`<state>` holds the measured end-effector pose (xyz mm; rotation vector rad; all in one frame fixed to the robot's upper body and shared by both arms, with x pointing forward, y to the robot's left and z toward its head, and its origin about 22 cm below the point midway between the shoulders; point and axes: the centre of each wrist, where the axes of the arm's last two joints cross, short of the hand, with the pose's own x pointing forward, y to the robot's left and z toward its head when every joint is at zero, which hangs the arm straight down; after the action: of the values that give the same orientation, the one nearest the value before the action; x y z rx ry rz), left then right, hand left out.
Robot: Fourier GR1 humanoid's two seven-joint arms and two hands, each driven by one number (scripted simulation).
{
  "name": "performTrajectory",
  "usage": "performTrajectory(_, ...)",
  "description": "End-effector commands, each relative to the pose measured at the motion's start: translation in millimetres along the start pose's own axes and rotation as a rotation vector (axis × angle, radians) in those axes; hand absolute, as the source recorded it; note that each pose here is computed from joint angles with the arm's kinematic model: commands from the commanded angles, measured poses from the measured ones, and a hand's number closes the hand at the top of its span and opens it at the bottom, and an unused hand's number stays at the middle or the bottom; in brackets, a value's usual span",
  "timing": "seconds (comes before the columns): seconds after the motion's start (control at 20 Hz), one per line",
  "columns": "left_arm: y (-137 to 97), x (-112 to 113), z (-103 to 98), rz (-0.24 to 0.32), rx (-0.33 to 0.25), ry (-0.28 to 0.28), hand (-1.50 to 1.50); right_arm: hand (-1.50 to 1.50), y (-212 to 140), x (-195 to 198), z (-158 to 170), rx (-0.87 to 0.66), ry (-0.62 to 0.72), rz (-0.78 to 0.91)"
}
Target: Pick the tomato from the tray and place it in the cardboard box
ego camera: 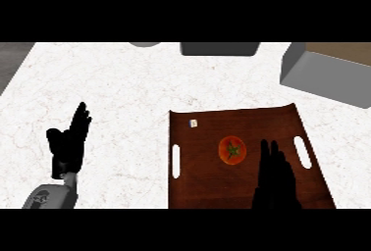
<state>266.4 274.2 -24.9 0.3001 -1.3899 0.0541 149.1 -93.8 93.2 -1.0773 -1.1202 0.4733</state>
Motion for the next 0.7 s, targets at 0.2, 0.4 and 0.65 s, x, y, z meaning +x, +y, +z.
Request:
performTrajectory(0.2,11.4,-8.5,11.1,0.010,0.005,0.003,0.00,-1.50,11.3,20.1,-18.9,0.025,0.197,0.021)
performTrajectory(0.4,-3.6,5.9,1.3,0.009,-0.004,0.002,0.00,-1.50,22.0,21.5,-21.2,0.045,0.225,0.046)
performTrajectory(0.65,0.8,0.9,5.4,-0.003,-0.009,0.009,0.00,-1.50,31.4,31.7,-31.4,0.030,0.235,0.031)
